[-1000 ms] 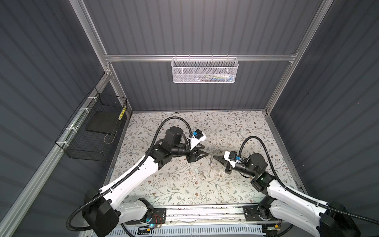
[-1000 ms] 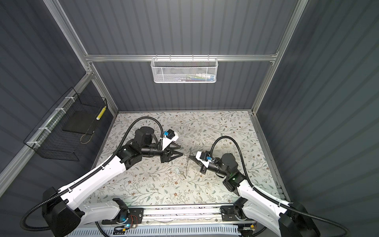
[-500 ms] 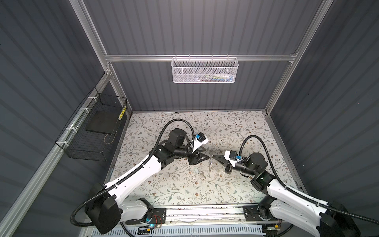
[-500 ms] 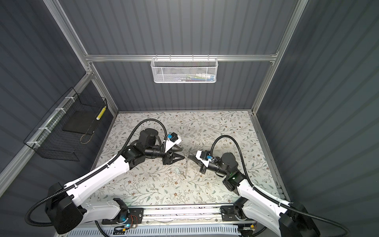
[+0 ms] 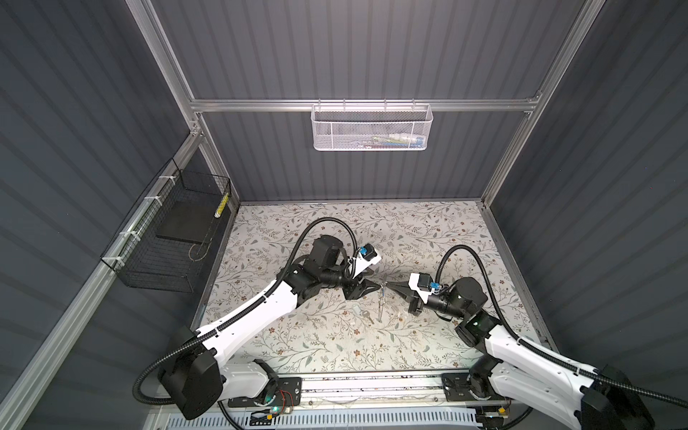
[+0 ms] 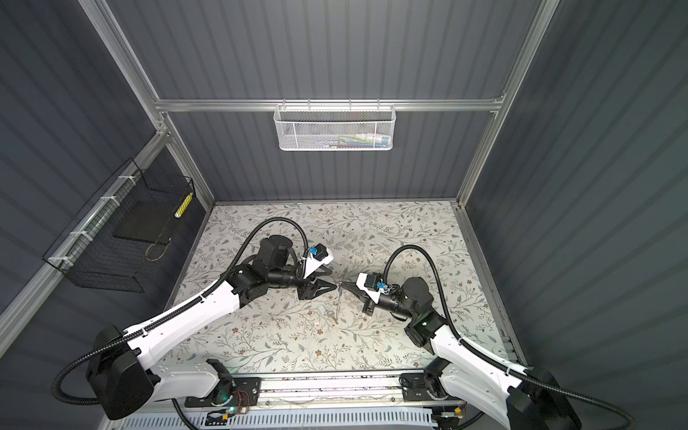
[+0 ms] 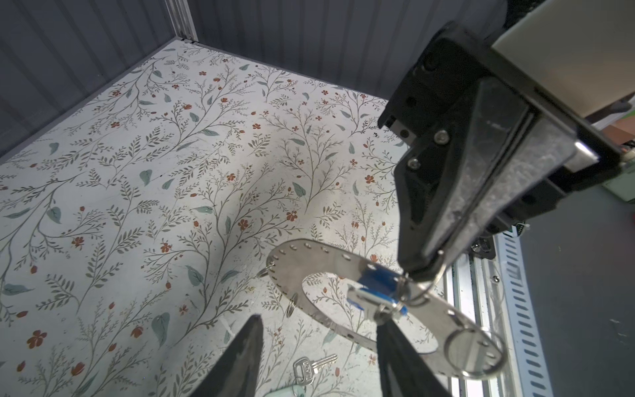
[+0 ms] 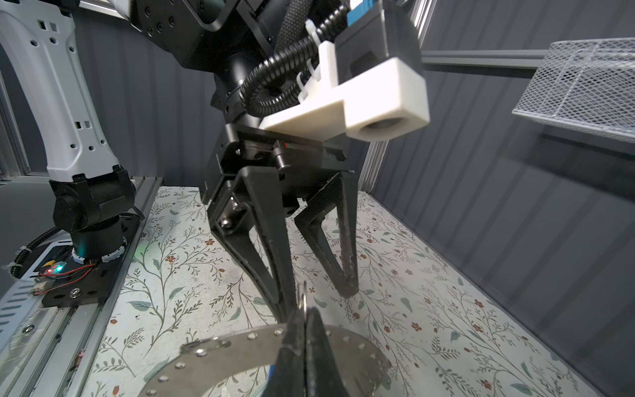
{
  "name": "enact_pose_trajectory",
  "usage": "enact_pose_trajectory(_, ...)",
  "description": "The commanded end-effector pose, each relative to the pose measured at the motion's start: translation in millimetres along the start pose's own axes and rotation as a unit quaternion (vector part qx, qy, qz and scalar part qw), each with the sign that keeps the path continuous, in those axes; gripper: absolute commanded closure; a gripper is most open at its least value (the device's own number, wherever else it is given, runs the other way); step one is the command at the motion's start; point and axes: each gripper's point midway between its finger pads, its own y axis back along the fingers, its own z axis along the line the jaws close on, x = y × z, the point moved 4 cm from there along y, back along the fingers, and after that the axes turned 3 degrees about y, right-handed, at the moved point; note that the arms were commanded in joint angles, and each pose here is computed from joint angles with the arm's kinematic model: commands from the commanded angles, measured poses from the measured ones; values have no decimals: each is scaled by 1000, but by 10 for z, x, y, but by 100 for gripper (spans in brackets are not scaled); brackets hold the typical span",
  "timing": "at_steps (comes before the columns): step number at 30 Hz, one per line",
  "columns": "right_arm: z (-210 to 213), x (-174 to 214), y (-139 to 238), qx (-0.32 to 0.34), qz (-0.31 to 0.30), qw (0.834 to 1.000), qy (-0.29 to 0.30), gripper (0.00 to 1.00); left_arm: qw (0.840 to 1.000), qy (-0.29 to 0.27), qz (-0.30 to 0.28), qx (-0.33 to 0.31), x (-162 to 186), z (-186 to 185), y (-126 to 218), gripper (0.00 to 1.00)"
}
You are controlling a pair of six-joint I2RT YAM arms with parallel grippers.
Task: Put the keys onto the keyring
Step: 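Open the left gripper and draw it back from the split keyring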
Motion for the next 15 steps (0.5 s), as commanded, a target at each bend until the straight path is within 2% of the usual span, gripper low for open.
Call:
enact_pose_trajectory(1, -64, -226, 1, 8, -36, 999, 21, 100, 1000, -3, 15, -17, 109, 47, -55, 46)
enact_pose_trajectory(10, -141, -185, 19, 16, -26, 999, 10, 100, 998, -62, -24, -19, -23, -157, 286, 48)
enact_pose_trajectory(15, -119, -176, 14, 6, -30, 1000, 2, 100, 996, -72, -48, -10, -146, -213, 349, 50)
